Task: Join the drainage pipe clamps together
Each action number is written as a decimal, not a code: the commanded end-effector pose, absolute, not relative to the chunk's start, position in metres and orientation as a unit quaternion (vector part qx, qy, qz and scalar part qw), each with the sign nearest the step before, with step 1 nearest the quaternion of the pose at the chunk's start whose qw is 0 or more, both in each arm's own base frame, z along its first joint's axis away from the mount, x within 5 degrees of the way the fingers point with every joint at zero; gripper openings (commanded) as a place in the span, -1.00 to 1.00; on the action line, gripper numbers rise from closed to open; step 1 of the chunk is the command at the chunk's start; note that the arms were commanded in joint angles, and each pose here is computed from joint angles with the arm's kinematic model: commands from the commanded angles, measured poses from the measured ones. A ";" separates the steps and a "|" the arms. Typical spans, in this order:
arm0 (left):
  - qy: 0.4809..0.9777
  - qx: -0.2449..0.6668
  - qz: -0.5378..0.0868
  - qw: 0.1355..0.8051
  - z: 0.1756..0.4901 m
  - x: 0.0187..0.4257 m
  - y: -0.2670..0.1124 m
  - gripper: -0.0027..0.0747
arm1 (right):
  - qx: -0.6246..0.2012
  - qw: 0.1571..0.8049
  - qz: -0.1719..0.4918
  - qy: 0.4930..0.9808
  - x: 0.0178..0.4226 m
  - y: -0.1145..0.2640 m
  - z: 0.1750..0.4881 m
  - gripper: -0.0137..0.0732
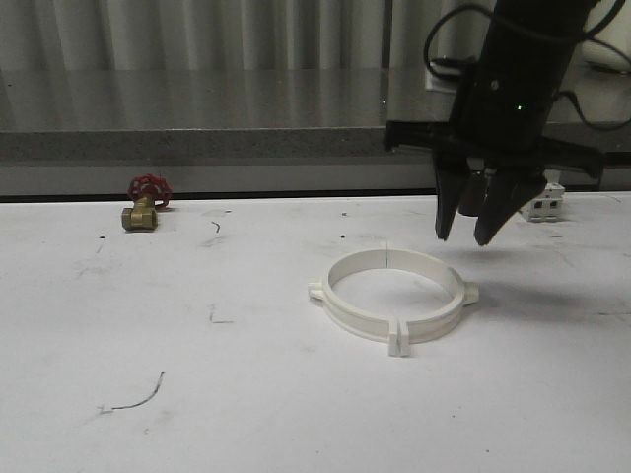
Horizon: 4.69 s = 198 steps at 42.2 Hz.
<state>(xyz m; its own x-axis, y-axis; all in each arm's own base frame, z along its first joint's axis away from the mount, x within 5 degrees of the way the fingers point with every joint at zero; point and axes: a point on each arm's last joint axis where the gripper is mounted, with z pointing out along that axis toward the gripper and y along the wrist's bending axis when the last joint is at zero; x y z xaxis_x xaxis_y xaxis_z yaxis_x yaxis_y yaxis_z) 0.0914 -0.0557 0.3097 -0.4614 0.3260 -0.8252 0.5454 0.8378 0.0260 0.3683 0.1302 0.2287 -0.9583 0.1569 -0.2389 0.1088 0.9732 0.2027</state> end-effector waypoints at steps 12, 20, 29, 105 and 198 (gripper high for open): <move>0.826 0.247 -0.133 0.490 0.324 0.094 -0.057 -0.04 | -0.070 0.303 0.109 0.944 0.306 0.107 0.357 0.04; 0.826 0.247 -0.133 0.490 0.324 0.094 -0.057 -0.04 | -0.136 0.382 0.082 0.910 0.261 0.083 0.380 0.04; 0.826 0.247 -0.133 0.490 0.324 0.094 -0.057 -0.04 | -0.129 0.435 0.060 0.889 0.202 0.055 0.369 0.04; 0.827 0.247 -0.133 0.487 0.323 0.094 -0.057 -0.98 | -0.104 0.507 0.113 0.848 0.105 0.035 0.333 -0.95; 0.642 0.002 -0.001 0.767 0.214 0.055 0.000 -0.98 | -0.104 0.506 0.113 0.848 0.105 0.035 0.333 -0.95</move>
<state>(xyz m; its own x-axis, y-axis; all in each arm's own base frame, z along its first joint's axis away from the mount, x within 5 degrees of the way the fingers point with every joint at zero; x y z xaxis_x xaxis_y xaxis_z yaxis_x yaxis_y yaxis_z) 0.0557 -0.0006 0.2132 0.0992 0.0136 -0.9950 0.0098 0.9998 0.0146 0.1026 0.0350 0.3204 -0.5402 -0.0840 -0.8374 -0.2903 0.9525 0.0918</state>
